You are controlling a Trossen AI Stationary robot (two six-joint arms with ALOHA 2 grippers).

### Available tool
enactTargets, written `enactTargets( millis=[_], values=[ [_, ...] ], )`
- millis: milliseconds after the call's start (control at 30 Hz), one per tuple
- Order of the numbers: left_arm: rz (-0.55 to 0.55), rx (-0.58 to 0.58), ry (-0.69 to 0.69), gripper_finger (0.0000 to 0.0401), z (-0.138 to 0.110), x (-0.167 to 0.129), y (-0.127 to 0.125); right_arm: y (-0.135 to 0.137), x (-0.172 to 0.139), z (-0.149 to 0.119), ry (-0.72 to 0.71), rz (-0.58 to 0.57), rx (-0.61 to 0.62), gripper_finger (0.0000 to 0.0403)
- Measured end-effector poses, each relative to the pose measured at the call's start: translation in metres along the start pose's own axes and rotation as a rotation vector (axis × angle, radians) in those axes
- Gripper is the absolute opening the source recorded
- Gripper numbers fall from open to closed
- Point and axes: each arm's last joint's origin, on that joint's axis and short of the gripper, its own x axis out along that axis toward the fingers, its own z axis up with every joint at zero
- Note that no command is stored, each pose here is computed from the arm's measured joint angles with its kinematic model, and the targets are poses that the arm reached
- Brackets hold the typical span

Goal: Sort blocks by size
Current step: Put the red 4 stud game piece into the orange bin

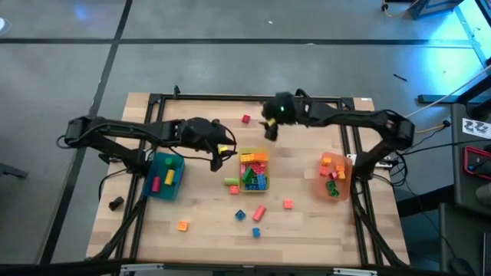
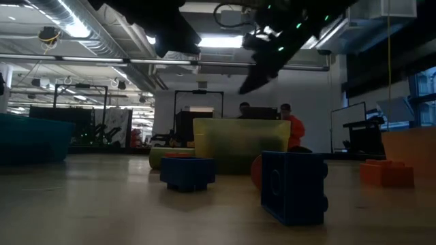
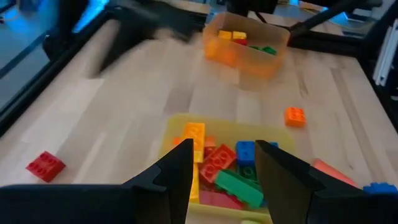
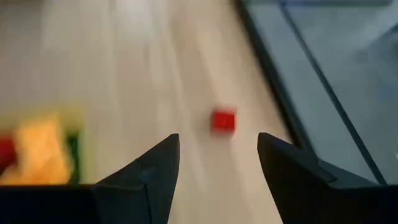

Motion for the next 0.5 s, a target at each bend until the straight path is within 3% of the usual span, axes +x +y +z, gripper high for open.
enactTargets(
  millis=[200,500],
  values=[
    [-0.017,0.01,0.018,0.0155,-0.003,0.003,-0.006,-0.027,0.048,-0.01,-0.117,0.073,0.059,0.0218],
    [-0.011,0.008,0.016,0.0155,-0.002,0.003,-0.005,-0.02,0.107,-0.034,-0.09,0.117,0.062,0.0218]
  ],
)
